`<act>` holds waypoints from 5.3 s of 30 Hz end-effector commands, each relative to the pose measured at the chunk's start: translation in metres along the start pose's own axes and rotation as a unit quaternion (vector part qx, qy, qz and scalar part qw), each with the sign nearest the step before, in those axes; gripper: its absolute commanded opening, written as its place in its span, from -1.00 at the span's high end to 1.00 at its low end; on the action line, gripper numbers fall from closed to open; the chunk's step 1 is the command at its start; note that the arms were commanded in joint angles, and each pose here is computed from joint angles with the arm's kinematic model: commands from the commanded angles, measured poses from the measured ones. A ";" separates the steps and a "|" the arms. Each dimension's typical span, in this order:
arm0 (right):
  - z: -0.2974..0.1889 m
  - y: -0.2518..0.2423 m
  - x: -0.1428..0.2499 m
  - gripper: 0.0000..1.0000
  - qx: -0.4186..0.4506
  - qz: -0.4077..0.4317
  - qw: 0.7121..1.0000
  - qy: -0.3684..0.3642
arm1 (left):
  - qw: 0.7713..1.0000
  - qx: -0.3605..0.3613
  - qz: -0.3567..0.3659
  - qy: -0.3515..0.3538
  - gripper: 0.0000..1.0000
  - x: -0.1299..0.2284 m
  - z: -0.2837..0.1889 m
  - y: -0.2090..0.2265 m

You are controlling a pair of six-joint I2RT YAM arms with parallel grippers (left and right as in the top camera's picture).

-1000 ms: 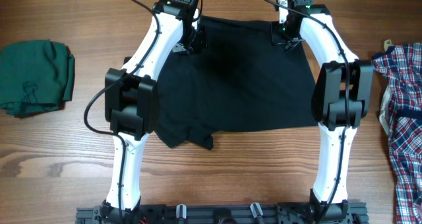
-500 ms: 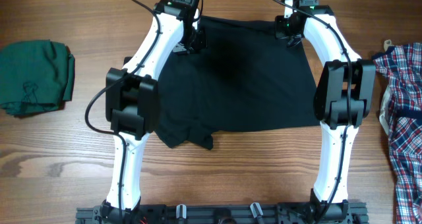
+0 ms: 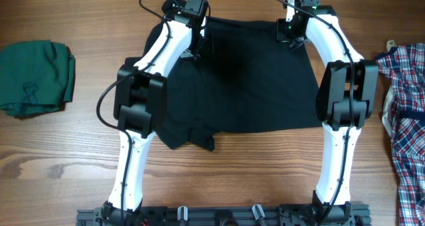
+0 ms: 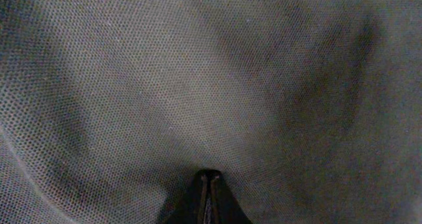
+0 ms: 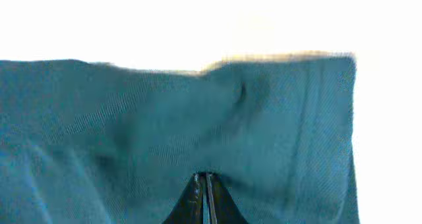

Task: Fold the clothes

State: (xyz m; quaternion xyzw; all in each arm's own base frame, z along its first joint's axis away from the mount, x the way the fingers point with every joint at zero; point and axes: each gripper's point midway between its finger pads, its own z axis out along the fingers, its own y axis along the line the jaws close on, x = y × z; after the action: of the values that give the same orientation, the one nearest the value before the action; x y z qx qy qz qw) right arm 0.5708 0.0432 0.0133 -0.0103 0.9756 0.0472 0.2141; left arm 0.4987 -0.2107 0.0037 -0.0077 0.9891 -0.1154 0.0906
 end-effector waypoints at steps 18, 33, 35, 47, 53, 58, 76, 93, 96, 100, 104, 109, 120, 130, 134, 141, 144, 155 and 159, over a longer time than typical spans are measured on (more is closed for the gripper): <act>-0.029 -0.003 -0.015 0.91 0.013 0.046 0.999 -0.023 | 0.999 -0.015 -0.001 0.030 0.92 0.018 0.019 0.005; 0.028 -0.008 0.026 0.91 0.019 0.096 0.994 0.039 | 0.999 -0.016 -0.002 0.034 0.92 0.020 0.019 0.006; 0.036 -0.009 0.032 0.91 0.020 0.097 0.994 0.047 | 0.999 -0.016 -0.002 0.034 0.92 0.020 0.019 0.006; 0.042 -0.010 0.018 0.91 0.018 0.091 0.996 0.017 | 0.999 -0.017 -0.002 0.034 0.92 0.020 0.019 0.006; 0.042 -0.014 -0.003 0.91 0.027 0.087 0.996 -0.027 | 0.999 -0.020 -0.003 0.043 0.92 0.024 0.018 0.008; 0.037 -0.012 -0.038 0.91 0.017 0.083 0.992 -0.098 | 0.999 -0.020 -0.003 0.042 0.92 0.024 0.018 0.007; -0.032 -0.036 -0.077 0.40 0.044 0.080 0.983 -0.158 | 0.999 -0.032 -0.001 0.029 0.89 0.018 0.019 0.011; -0.029 -0.033 -0.050 0.31 -0.072 0.062 0.991 -0.096 | 0.999 -0.032 -0.001 0.029 0.80 0.019 0.019 0.011; -0.029 -0.032 -0.054 0.33 -0.072 0.058 0.990 -0.103 | 0.999 -0.032 -0.001 0.030 0.80 0.019 0.019 0.011; -0.025 -0.033 -0.053 0.44 -0.060 0.057 0.991 -0.102 | 0.999 -0.032 -0.001 0.029 0.80 0.019 0.019 0.011; -0.014 -0.030 -0.052 0.45 -0.062 0.055 0.991 -0.104 | 0.999 -0.033 -0.001 0.031 0.74 0.019 0.019 0.011; -0.002 -0.030 -0.046 0.45 -0.062 0.056 0.992 -0.096 | 0.999 -0.034 -0.001 0.033 0.73 0.020 0.018 0.012; 0.004 -0.039 -0.043 0.38 -0.035 0.059 0.993 -0.091 | 0.999 -0.034 -0.001 0.033 0.73 0.020 0.018 0.012; 0.005 -0.034 -0.038 0.37 -0.038 0.061 0.994 -0.081 | 0.999 -0.034 -0.001 0.033 0.73 0.020 0.018 0.012; 0.005 -0.030 -0.040 0.38 -0.037 0.057 0.994 -0.086 | 0.999 -0.034 -0.001 0.033 0.74 0.020 0.018 0.012; 0.006 -0.039 -0.041 0.37 -0.010 0.058 0.994 -0.089 | 0.999 -0.034 -0.001 0.032 0.74 0.020 0.018 0.012; 0.007 -0.039 -0.042 0.37 -0.010 0.059 0.994 -0.090 | 0.999 -0.034 -0.001 0.032 0.74 0.020 0.018 0.012; 0.024 -0.035 -0.032 0.50 -0.018 0.070 0.994 -0.078 | 0.999 -0.033 -0.001 0.031 0.74 0.019 0.019 0.011; 0.021 -0.033 -0.041 0.91 -0.024 0.074 0.993 -0.094 | 0.999 -0.033 -0.001 0.031 0.73 0.020 0.018 0.011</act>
State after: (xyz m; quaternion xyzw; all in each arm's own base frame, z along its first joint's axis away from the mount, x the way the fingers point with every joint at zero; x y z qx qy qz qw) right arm 0.6169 0.0063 0.0143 0.0569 0.9485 0.0801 0.3012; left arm 0.4919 -0.2125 0.0020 -0.0047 0.9910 -0.1066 0.0812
